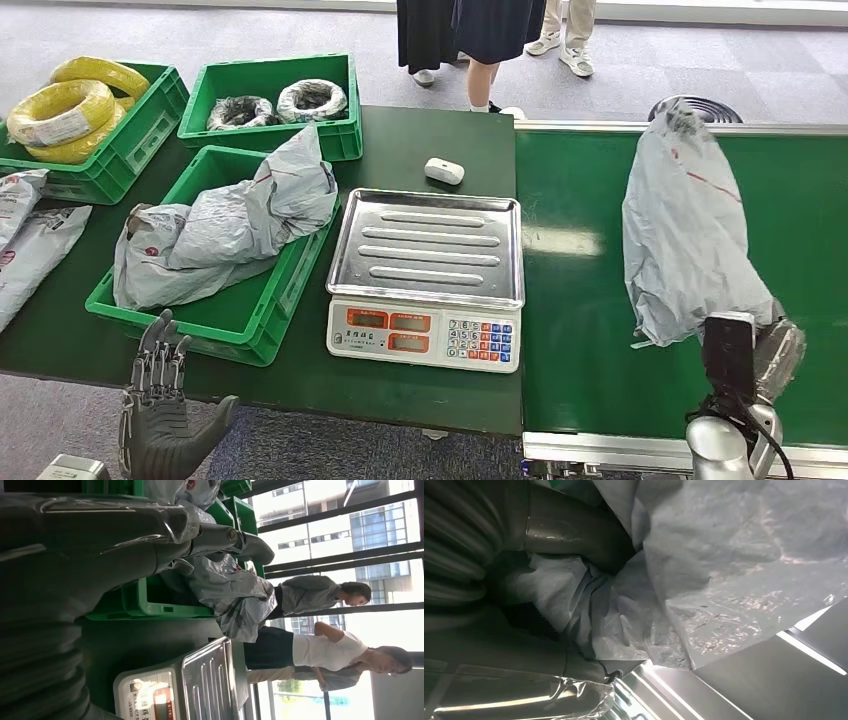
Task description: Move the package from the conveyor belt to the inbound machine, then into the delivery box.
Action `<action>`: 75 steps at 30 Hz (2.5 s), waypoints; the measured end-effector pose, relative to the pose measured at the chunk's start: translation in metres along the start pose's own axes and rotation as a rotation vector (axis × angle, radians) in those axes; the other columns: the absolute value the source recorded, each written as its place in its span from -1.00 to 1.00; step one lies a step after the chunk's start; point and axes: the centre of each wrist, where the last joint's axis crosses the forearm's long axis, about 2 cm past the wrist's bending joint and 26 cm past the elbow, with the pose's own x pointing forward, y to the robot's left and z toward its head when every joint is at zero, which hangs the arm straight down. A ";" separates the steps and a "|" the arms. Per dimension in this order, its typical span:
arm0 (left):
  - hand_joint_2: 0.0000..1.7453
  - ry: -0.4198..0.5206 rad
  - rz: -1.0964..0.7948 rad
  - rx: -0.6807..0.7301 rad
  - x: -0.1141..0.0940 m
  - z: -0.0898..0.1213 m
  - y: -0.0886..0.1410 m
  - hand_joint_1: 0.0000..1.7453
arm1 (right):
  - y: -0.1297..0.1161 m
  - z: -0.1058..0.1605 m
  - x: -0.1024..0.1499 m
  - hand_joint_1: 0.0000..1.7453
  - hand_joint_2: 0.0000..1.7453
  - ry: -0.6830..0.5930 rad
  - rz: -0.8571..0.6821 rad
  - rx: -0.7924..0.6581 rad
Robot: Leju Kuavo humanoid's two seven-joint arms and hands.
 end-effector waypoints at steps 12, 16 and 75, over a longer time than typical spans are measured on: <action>1.00 -0.069 0.013 -0.090 -0.007 -0.018 -0.008 -1.00 | 0.057 -0.100 0.156 1.00 1.00 -0.348 0.099 0.446; 1.00 -0.087 0.035 -0.137 -0.010 -0.031 -0.014 -1.00 | 0.095 -0.107 0.202 1.00 1.00 -0.414 0.082 0.702; 1.00 -0.005 -0.770 -0.464 -0.025 -0.231 -0.119 -1.00 | 0.019 0.090 0.084 -1.00 1.00 -0.192 -0.840 0.435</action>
